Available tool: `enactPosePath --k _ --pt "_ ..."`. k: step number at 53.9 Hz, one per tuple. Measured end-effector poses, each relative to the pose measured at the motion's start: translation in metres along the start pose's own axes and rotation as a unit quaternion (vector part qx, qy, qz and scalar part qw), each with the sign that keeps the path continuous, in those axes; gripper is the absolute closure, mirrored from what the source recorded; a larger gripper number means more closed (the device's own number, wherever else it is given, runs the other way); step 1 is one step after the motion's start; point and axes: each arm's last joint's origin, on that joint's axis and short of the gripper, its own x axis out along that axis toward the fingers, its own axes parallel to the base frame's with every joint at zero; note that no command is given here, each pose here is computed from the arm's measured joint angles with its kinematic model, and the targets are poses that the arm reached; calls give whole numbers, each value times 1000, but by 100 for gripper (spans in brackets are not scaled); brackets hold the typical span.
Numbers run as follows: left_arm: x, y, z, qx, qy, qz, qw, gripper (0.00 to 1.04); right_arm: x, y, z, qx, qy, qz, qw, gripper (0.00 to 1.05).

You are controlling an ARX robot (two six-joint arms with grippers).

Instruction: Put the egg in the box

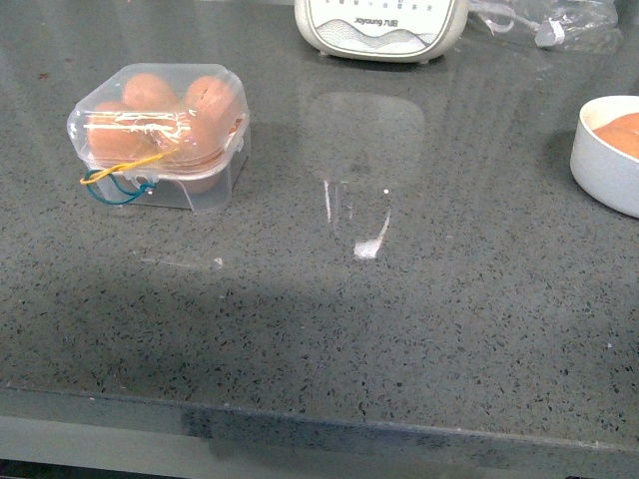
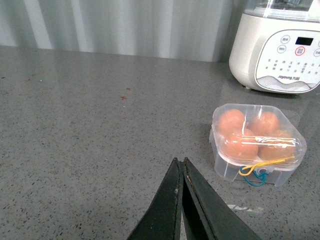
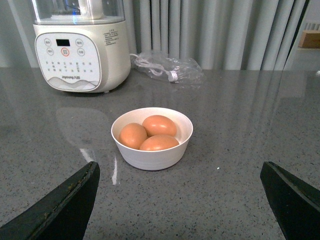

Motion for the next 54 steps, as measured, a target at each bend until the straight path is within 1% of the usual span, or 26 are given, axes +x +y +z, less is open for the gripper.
enactPosePath --k 46,51,54 --pt "-26 0 2 0 -4 0 1000 101 0 0 0 0 0 0 1000 7" --pt "-33 0 -2 1 13 0 1000 101 0 0 0 0 0 0 1000 7" --pt "-35 0 -1 1 1 0 1000 101 0 0 0 0 0 0 1000 7"
